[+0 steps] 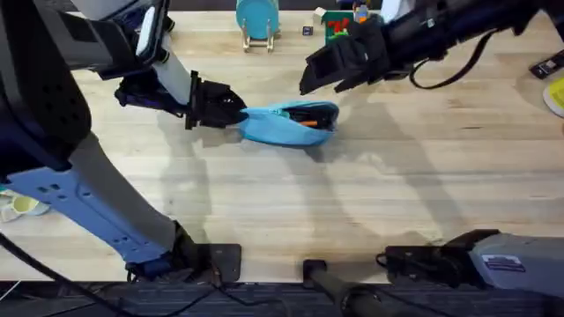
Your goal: Unzip the bag, pick up the pens from the table one at a time and place them inside, then zip the bag closed.
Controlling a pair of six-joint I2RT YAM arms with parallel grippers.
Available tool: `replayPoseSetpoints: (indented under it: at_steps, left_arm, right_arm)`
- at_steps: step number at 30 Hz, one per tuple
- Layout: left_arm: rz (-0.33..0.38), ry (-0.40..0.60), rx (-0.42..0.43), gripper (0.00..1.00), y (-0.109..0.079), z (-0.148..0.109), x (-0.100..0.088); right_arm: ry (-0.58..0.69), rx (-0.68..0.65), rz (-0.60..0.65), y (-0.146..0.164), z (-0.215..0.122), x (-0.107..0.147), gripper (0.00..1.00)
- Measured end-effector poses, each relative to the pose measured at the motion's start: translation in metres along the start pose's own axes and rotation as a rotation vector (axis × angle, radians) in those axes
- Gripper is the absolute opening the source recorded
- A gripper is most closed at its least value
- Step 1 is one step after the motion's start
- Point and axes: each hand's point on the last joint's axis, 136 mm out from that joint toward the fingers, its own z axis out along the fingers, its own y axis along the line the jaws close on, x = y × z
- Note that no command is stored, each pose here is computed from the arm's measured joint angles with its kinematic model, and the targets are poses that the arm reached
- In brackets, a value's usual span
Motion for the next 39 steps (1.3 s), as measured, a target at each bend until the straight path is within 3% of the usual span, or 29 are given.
replayPoseSetpoints:
  at_steps: [21,31,39]
  left_arm:
    - [0.0,0.0,0.0,0.042,0.0,0.0,0.0]
    - [0.0,0.0,0.0,0.042,0.0,0.0,0.0]
    - [0.0,0.0,0.0,0.042,0.0,0.0,0.0]
  right_arm:
    - [0.029,-0.186,0.114,0.009,0.027,0.006,0.996]
    - [0.099,-0.241,0.183,-0.001,0.051,0.011,0.995]
    - [0.108,-0.247,0.219,-0.017,0.073,0.029,0.996]
